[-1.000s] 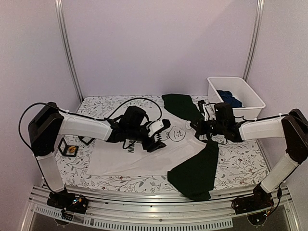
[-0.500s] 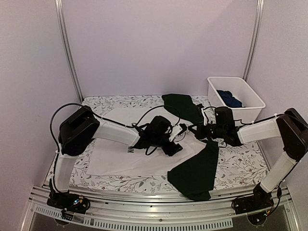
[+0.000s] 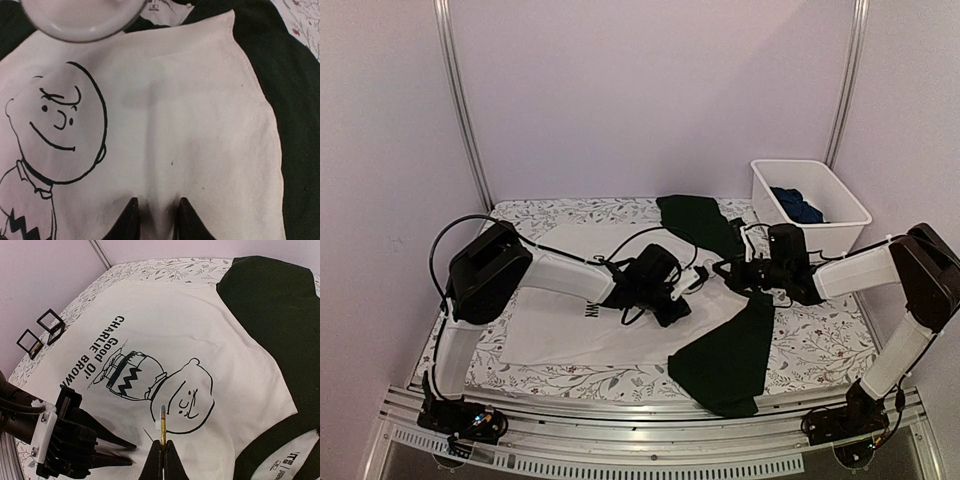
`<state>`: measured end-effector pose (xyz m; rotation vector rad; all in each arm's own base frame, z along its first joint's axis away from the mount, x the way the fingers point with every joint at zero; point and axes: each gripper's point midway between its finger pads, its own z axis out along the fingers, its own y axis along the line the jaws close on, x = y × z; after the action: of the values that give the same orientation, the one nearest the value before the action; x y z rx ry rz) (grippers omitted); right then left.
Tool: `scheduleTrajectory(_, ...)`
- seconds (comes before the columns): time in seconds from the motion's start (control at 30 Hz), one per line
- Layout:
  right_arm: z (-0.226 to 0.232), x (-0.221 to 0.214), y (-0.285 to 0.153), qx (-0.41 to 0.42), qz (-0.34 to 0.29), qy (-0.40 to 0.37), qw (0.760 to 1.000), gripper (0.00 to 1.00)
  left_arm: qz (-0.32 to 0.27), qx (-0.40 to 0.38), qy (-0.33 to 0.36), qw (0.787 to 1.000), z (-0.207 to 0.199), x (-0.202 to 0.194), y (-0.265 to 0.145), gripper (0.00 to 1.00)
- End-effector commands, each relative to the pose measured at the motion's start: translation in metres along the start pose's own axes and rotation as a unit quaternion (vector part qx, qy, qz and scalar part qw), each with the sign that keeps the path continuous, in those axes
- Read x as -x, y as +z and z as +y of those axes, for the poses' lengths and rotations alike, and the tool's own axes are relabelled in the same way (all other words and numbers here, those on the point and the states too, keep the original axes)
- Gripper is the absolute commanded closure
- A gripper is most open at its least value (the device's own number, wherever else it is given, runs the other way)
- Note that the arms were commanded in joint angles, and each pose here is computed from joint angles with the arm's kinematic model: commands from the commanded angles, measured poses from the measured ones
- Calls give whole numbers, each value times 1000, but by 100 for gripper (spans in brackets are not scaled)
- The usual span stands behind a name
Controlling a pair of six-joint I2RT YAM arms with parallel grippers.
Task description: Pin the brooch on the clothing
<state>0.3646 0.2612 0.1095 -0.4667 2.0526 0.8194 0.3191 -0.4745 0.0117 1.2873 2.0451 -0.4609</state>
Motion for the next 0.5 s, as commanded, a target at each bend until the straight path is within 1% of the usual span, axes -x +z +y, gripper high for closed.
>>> scheduleTrajectory(0.0, -8, -16, 1, -3, 13, 4, 1000, 100, 37, -22, 1, 999, -9, -24, 4, 93)
scheduleTrajectory(0.03, -9, -18, 1, -3, 15, -1, 1000, 100, 34, -28, 0, 999, -11, -22, 0, 99)
scheduleTrajectory(0.17, -4, -19, 1, 16, -1, -36, 999, 100, 15, -66, 2, 998, -17, -5, -21, 100)
scheduleTrajectory(0.27, 7, -11, -4, 39, -39, -77, 995, 100, -1, -99, 12, 995, -19, 8, -33, 100)
scheduleTrajectory(0.37, 16, -3, -12, 42, -86, -134, 986, 100, -18, -129, 29, 991, -20, 14, -39, 100)
scheduleTrajectory(0.47, 19, -5, -16, 45, -113, -160, 980, 100, -35, -152, 42, 987, -20, 18, -40, 100)
